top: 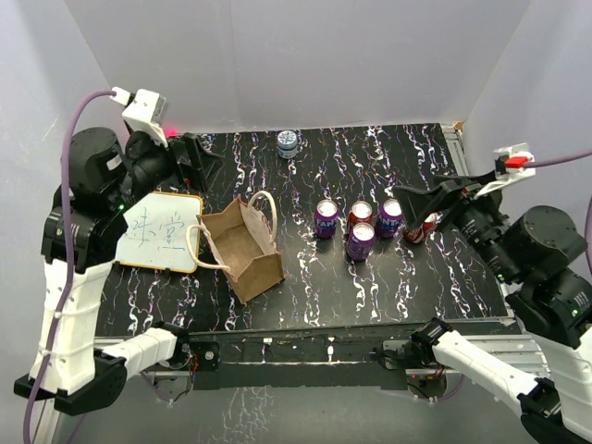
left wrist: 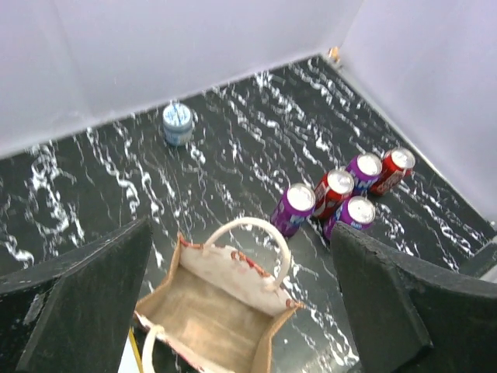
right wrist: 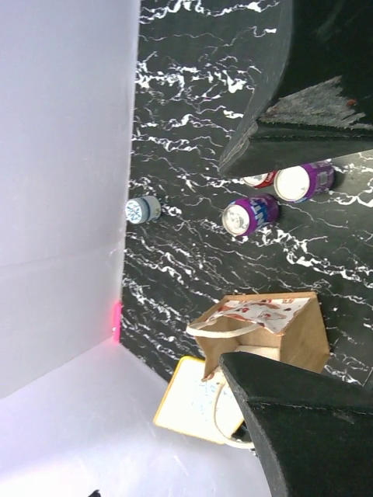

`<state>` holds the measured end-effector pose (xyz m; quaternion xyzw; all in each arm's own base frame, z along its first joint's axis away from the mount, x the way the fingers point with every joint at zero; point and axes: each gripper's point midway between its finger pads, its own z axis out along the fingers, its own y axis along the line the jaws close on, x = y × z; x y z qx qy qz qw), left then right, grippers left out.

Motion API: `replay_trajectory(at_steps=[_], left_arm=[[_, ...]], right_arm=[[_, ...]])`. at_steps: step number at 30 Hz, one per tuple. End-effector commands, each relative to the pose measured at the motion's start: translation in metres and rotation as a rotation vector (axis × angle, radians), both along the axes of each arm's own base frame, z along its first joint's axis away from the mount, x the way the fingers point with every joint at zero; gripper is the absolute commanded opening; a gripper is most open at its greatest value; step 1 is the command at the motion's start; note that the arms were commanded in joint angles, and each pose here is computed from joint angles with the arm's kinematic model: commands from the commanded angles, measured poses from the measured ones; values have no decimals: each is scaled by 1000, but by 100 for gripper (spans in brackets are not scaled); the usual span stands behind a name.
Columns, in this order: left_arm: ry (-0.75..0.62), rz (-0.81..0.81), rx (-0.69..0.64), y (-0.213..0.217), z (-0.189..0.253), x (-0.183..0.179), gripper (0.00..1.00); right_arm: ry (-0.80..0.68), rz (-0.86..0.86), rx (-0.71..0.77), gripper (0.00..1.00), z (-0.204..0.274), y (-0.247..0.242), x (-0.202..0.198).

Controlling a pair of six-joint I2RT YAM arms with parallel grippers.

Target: Take the beverage out of the canvas bag

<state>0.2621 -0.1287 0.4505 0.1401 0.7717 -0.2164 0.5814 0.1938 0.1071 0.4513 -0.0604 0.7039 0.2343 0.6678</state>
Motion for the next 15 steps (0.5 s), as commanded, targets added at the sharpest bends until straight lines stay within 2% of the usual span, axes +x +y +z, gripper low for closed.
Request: replay_trajectory(at_steps=[1, 6, 15], left_arm=[[-287, -77, -79, -5, 62, -26, 97], [-361, 7, -175, 10, 78, -39, 97], [-363, 102, -169, 24, 68, -28, 97]], right_arm=[[-43, 7, -15, 98, 16, -5, -7], [-73, -44, 1, 98, 31, -14, -4], [-92, -147, 22, 98, 44, -34, -2]])
